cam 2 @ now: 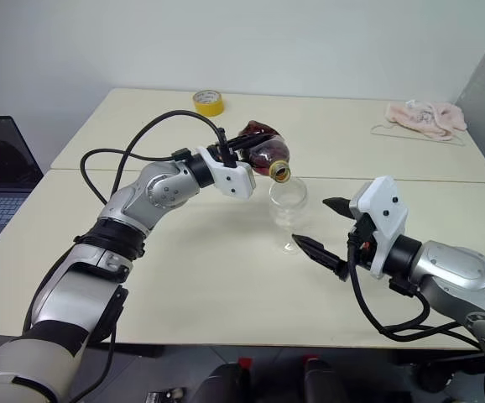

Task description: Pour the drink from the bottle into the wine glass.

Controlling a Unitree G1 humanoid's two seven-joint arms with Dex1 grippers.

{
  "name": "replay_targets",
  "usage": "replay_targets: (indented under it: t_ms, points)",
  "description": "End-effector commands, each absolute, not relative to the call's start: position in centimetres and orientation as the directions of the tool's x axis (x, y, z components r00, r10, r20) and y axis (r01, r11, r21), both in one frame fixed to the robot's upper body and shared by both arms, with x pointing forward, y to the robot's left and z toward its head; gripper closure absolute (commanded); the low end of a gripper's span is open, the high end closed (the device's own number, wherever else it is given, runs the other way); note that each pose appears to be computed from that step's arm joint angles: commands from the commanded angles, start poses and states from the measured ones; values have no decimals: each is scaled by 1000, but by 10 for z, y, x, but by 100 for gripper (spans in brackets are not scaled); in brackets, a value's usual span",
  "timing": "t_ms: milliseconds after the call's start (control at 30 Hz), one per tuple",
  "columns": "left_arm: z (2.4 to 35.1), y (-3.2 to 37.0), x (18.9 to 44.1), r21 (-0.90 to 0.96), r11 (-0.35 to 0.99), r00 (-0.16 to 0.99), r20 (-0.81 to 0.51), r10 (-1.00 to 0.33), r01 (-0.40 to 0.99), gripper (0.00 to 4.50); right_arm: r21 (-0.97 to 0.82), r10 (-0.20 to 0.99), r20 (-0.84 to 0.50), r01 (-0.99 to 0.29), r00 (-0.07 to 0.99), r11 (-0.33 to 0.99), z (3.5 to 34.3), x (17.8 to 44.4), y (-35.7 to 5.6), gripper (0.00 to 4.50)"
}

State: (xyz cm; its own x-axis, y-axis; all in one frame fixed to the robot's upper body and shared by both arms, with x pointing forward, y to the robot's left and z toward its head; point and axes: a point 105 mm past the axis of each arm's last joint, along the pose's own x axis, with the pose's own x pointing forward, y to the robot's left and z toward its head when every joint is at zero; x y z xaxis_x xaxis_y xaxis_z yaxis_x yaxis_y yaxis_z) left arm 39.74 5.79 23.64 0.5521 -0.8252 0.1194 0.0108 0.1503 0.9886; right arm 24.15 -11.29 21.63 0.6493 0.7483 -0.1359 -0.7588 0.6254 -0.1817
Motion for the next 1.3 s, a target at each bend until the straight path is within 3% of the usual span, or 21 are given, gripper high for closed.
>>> replay_targets:
  t_ms: [33,1300]
  points:
    - [261,58,395,982,177,532,188,-826,-72,371,-224,752,-85,-748,653,625,228,239,-112,0]
    - [260,58,400,982,127,533,184,-826,-142,371,-206,766,-80,-763,638,613,227,235,-106,0]
